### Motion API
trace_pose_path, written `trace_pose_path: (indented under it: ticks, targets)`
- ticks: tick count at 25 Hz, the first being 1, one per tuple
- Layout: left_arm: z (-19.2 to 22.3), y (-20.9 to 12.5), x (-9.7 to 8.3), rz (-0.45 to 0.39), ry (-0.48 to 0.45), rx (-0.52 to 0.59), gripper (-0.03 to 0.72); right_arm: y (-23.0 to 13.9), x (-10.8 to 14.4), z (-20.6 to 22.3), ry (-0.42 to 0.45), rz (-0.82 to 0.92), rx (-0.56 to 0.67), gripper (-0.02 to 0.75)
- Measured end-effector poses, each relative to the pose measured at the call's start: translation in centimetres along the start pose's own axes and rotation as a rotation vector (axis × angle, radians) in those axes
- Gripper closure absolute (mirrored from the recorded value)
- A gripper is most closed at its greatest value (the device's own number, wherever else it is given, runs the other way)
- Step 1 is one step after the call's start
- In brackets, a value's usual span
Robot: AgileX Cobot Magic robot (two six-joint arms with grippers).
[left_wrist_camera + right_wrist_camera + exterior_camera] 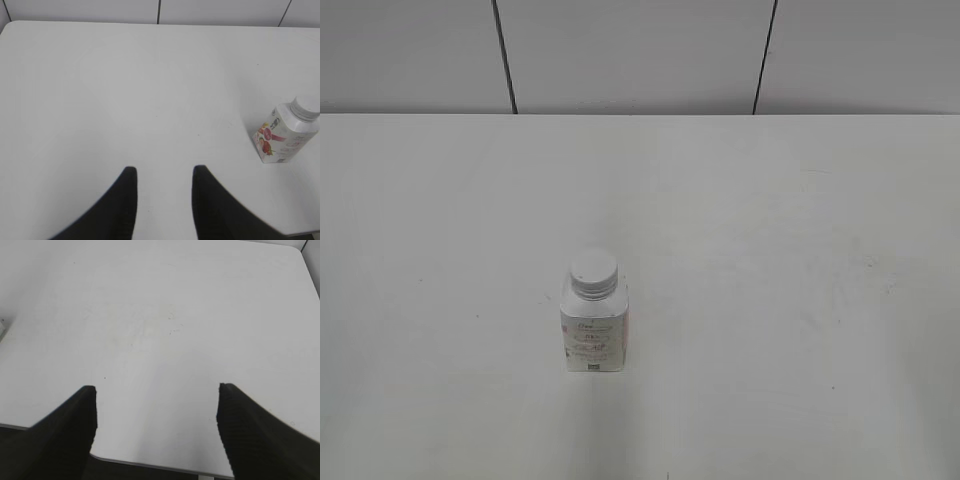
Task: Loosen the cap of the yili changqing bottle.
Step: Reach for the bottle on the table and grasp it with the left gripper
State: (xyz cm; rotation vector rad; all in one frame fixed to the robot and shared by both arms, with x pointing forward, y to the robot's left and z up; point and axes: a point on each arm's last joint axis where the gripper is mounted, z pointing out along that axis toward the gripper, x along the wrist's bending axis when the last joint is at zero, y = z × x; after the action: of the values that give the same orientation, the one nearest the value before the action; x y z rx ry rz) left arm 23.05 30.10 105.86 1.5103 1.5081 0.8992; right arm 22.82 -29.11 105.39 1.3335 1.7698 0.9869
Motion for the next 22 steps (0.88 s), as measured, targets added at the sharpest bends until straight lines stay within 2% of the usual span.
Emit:
trace_pose_path:
  ticks: [22]
  targets:
    - [0.0, 0.0, 0.0, 0.0, 0.0, 0.0, 0.449, 0.0, 0.0, 0.0, 0.0, 0.0, 0.0, 0.15]
